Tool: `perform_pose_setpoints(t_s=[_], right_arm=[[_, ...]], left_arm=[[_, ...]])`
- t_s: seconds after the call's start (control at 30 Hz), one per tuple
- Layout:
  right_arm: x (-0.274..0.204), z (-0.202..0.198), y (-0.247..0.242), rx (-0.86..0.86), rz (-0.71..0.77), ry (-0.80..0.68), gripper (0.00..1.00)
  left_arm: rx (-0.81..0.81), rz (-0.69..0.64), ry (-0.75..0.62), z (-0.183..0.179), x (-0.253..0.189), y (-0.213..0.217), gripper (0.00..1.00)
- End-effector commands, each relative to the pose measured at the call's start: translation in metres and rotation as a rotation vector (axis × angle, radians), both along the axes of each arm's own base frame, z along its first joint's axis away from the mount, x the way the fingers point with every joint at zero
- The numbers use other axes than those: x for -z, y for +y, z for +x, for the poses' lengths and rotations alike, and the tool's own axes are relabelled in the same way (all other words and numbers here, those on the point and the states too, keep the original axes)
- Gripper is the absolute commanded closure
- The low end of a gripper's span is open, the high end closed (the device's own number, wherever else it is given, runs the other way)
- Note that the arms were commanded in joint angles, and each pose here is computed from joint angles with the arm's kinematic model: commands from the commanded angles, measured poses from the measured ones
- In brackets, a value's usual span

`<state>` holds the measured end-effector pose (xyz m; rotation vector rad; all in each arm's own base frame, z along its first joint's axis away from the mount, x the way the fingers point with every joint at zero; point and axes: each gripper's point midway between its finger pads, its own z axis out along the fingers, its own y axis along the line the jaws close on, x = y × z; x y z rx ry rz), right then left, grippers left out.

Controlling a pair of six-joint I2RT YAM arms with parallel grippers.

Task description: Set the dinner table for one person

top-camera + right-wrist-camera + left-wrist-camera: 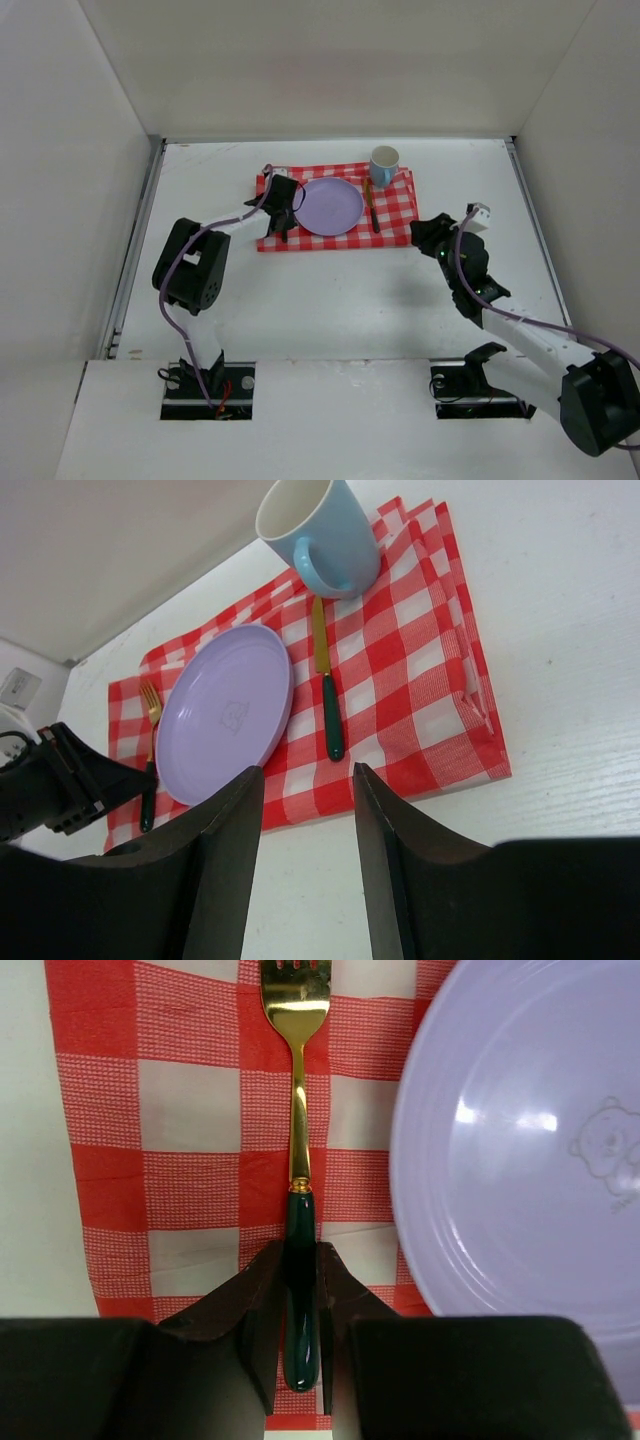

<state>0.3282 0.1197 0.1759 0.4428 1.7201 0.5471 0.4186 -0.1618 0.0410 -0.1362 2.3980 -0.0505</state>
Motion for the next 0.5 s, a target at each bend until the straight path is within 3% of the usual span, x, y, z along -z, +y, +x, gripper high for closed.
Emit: perform_pose_setpoints(t_s=[0.0, 0.07, 0.2, 0.33, 0.47], right_arm=[[-0.026, 0.008, 0.007, -0.013, 0.026, -0.074, 0.53], [-0.026, 0.008, 0.007, -0.015, 0.026, -0.074, 0.52], [-0.028, 0.007, 0.006, -0.015, 0.028, -0.079, 0.43], [-0.027, 0.007, 0.006, -0.012, 0.028, -0.079, 0.35], [-0.026, 0.007, 0.007, -0.016, 0.026, -0.074, 0.31]], left_arm=[[-0.001, 0.007, -0.030, 0.012, -0.010, 0.002, 0.94], [-0.008, 0.010, -0.027, 0.012, -0.006, 0.003, 0.91], [-0.010, 0.014, -0.056, 0.007, -0.011, 0.001, 0.74], [-0.031, -0.005, -0.157, -0.004, -0.052, -0.001, 0.60], [-0.076, -0.040, -0.274, -0.020, -0.098, 0.006, 0.55]])
